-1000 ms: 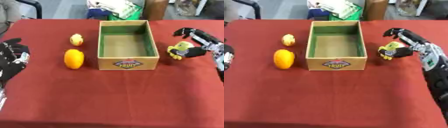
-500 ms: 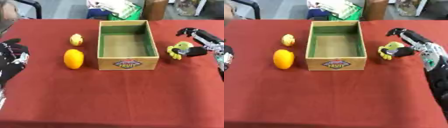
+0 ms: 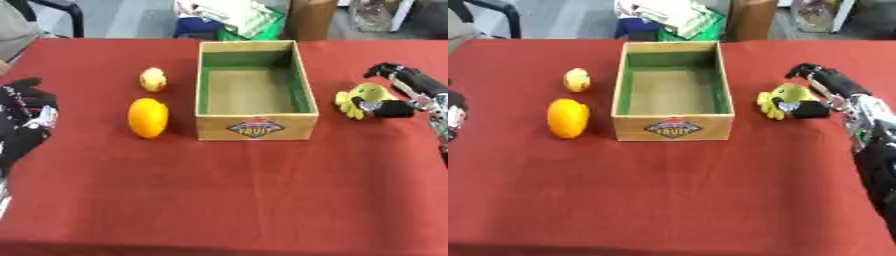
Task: Pick up objects on the table and place them in the box.
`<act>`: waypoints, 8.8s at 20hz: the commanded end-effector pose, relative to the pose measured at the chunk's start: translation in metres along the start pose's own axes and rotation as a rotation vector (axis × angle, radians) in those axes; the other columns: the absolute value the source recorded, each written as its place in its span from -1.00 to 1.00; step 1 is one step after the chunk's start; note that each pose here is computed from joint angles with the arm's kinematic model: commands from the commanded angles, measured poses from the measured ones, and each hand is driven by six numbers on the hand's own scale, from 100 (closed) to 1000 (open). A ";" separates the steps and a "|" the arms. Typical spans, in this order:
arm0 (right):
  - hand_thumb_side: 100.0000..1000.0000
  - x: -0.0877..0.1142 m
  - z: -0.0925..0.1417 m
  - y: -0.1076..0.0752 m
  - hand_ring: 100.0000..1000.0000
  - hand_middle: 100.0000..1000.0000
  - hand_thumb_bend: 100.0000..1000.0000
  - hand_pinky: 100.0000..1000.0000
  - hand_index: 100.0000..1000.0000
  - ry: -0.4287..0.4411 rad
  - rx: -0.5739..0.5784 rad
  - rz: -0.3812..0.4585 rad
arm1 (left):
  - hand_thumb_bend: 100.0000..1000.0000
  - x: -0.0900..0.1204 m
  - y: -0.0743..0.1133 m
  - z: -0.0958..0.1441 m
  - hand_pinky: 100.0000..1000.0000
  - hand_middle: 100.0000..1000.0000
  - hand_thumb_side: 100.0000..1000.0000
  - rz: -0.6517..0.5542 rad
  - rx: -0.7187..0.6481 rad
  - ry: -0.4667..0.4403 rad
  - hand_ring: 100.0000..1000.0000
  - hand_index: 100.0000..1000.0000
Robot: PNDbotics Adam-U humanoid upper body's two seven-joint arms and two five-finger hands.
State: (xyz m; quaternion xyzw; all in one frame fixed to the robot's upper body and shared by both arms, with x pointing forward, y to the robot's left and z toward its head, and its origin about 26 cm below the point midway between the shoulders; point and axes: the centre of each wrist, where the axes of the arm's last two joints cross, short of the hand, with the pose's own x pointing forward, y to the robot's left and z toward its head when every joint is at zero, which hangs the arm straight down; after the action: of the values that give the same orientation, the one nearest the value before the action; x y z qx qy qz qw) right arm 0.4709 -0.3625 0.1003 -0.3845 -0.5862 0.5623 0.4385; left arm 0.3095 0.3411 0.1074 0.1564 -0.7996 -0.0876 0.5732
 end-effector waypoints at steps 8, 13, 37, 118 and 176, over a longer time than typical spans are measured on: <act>-0.35 -0.010 0.004 -0.011 -0.20 0.44 -1.00 -0.53 0.50 0.028 0.017 0.023 | -0.82 0.008 0.007 -0.003 0.09 0.07 -0.74 -0.022 0.001 -0.029 0.13 0.54; -0.65 -0.006 0.001 -0.019 -0.79 -0.16 -1.00 -1.00 0.05 -0.016 -0.100 -0.026 | -0.82 0.008 0.007 -0.003 0.09 0.07 -0.74 -0.021 0.004 -0.029 0.13 0.54; -0.66 0.121 -0.068 -0.092 -0.66 -0.08 -1.00 -0.98 0.13 -0.631 -0.187 -0.211 | -0.82 0.010 0.004 -0.005 0.09 0.07 -0.74 -0.017 -0.019 -0.035 0.13 0.54; -0.26 0.134 -0.046 -0.105 0.28 0.33 -0.56 0.16 0.44 -0.802 -0.354 -0.346 | -0.85 0.035 -0.003 -0.128 -0.39 -0.87 -0.74 -1.082 -0.647 -0.041 -0.77 -0.25; 0.09 0.200 -0.068 -0.049 0.34 0.22 -0.35 0.23 0.38 -1.056 -0.091 -0.213 | -0.31 -0.015 0.033 -0.148 0.34 0.30 -0.59 -1.004 -0.299 0.109 0.26 0.56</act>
State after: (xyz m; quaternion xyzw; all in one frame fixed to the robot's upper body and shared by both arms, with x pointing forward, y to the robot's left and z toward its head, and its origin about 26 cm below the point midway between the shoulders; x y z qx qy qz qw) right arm 0.4715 -0.1538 0.1515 -0.0148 -0.8059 0.5639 0.1797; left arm 0.4481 0.3718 0.1413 0.4243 -0.5782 -0.4607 0.5228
